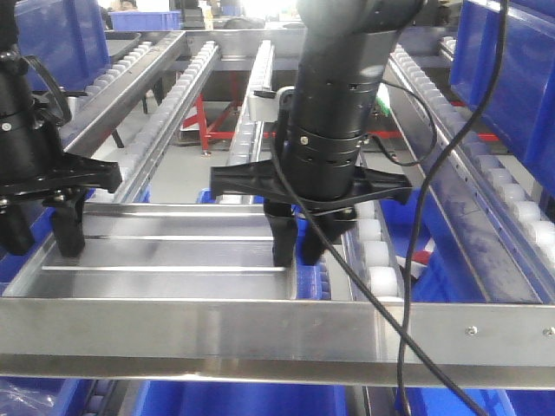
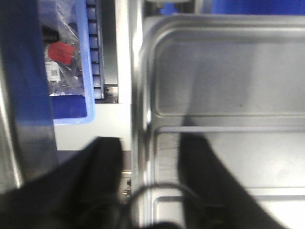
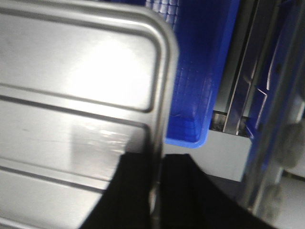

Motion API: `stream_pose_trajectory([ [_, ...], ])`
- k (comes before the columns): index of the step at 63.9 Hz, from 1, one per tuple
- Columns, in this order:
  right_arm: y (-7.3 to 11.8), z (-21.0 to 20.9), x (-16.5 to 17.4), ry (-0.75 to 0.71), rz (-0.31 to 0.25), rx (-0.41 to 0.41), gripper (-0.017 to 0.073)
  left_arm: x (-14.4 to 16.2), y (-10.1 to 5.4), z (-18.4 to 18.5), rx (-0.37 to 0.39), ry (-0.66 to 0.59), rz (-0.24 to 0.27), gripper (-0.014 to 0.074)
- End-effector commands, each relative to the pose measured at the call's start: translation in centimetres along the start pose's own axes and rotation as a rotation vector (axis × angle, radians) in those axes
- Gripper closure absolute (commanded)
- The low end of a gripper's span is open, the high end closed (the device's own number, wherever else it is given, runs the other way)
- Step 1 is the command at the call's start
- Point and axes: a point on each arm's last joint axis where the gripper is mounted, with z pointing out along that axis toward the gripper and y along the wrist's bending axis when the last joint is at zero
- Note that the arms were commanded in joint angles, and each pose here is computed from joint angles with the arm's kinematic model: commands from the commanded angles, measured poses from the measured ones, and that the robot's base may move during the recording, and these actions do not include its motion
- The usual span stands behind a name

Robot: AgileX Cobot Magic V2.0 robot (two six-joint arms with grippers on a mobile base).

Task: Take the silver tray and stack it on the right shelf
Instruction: 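Close both grippers on the tray's opposite short edges, then lift the silver tray up off the shelf with both grippers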

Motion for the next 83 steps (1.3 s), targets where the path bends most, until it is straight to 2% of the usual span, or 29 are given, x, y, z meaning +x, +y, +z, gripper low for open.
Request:
stream_pose_trajectory([
  [1,0.3,-2.5,-1.2,-0.076,-0.017,-0.026,0.05,-0.6,0.0,-1.6,0.003,-0.053,-0.004,0.0599],
  [4,0.3,-2.5,-1.2,-0.075,-0.017,-0.025,0.0495,-0.6,0.0,-1.6,0.003,-0.053,-0.004,0.07],
  [5,0.3,-2.5,-1.2,-0.075,-0.017,-0.025,0.0498,-0.6,0.0,-1.6,0.003,-0.053,-0.004,0.0708],
  [8,0.3,-2.5,-1.2,-0.075,-0.017,-0.025,0.0503,-0.6,0.0,-1.6,0.003,-0.055,-0.004,0.0679],
  [17,0.3,-3.2,-1.3,-0.077,-0.016,-0.026,0.0502,-0.7,0.0,-2.4,0.007,-0.074,-0.006,0.0687],
  [30,0.3,-5.9,-1.6,-0.121,-0.02,-0.042,0.0502,-0.9,0.0,-6.6,0.047,-0.155,-0.036,0.0687],
  [34,0.3,-7.2,-1.8,-0.136,-0.024,-0.042,0.0502,-0.8,-0.3,-8.3,0.06,-0.181,-0.029,0.0687],
  [41,0.1,-10.0,-1.9,-0.167,-0.033,-0.039,0.0502,-0.3,-1.6,-11.2,0.085,-0.232,0.012,0.0687],
  [55,-1.2,-15.7,-1.0,-0.224,-0.059,0.002,0.0502,1.8,-3.7,-15.3,0.144,-0.268,0.001,0.0687],
  [59,-1.7,-17.1,-0.5,-0.235,-0.06,0.011,0.0502,2.6,-4.2,-16.3,0.155,-0.261,0.021,0.0687],
  [73,-2.8,-20.8,2.7,-0.278,-0.081,-0.025,0.0502,5.4,-5.4,-19.7,0.186,-0.285,0.053,0.0687],
  [83,-3.4,-22.0,4.5,-0.298,-0.096,-0.05,0.0502,6.3,-5.8,-20.7,0.202,-0.303,0.072,0.0687],
])
